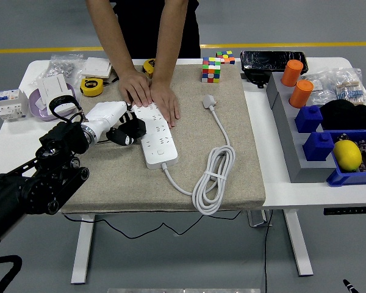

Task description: Pick up the plug,place it near the board,insert it into the board,press the button

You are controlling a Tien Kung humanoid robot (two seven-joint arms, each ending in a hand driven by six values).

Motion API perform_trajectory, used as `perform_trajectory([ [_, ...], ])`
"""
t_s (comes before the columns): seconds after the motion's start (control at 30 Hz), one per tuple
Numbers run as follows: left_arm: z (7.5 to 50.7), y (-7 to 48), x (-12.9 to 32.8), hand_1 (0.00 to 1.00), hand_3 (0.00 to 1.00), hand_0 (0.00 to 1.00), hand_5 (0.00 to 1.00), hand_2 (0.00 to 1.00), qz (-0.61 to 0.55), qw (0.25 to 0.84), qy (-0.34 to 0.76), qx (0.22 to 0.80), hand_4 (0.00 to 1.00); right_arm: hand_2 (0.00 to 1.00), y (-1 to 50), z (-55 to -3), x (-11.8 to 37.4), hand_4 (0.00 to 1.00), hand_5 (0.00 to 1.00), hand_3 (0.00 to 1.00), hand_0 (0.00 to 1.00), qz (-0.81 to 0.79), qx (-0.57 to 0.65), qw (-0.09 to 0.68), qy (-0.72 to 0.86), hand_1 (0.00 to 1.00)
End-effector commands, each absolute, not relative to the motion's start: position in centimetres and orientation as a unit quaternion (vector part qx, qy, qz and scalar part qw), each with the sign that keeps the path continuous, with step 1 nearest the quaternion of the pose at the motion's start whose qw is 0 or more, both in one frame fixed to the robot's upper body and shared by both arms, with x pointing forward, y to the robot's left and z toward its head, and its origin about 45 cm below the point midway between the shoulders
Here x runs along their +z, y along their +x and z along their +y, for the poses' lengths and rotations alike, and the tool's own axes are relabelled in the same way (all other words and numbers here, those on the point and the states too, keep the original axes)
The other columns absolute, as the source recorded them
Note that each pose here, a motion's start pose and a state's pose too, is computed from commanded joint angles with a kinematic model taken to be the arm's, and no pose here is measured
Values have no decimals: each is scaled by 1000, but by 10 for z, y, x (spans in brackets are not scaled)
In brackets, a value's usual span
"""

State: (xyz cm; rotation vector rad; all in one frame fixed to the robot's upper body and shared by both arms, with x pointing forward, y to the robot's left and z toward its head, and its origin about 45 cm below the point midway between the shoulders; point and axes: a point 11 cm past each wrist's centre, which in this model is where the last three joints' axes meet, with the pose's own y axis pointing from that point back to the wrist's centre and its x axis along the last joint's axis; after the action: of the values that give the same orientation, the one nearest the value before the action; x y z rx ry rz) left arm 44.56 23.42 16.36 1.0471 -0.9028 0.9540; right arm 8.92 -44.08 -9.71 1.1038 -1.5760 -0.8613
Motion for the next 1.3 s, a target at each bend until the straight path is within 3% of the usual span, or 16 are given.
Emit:
perform_trajectory([
  [0.33,233,445,163,576,500,584,7,483,-397,672,462,421,577,774,89,-441,-97,998,998,792,909,-650,-355,494,456,792],
  [0.37,233,445,163,643,551,604,124,547,-396,673,462,420,836,774,90,-441,-97,998,998,792,910,-650,-355,494,456,792],
  [0.5,233,445,162,643,551,604,124,547,-391,676,462,420,836,774,90,-442,-97,998,998,792,910,-650,-355,492,458,792],
  [0.53,233,445,161,672,590,629,188,575,-390,677,462,419,916,773,90,-442,-97,998,998,792,910,-650,-355,491,458,792],
  [0.73,233,445,161,672,590,629,188,575,-387,679,462,419,916,773,89,-442,-97,998,998,792,910,-650,-356,490,459,792],
  [0.77,233,445,161,685,653,643,212,593,-387,680,462,419,943,774,89,-442,-97,998,998,793,912,-650,-356,489,459,792],
  [0.93,232,445,161,685,653,643,212,593,-385,681,461,418,943,774,91,-441,-96,998,998,793,912,-655,-358,477,464,792],
  [0.97,232,445,161,688,700,659,237,599,-385,681,461,418,970,773,92,-441,-96,998,870,792,912,-656,-358,475,464,793],
  [1.3,231,448,166,692,736,656,258,610,-387,681,457,421,991,771,94,-442,-95,998,859,790,912,-660,-357,472,464,792],
])
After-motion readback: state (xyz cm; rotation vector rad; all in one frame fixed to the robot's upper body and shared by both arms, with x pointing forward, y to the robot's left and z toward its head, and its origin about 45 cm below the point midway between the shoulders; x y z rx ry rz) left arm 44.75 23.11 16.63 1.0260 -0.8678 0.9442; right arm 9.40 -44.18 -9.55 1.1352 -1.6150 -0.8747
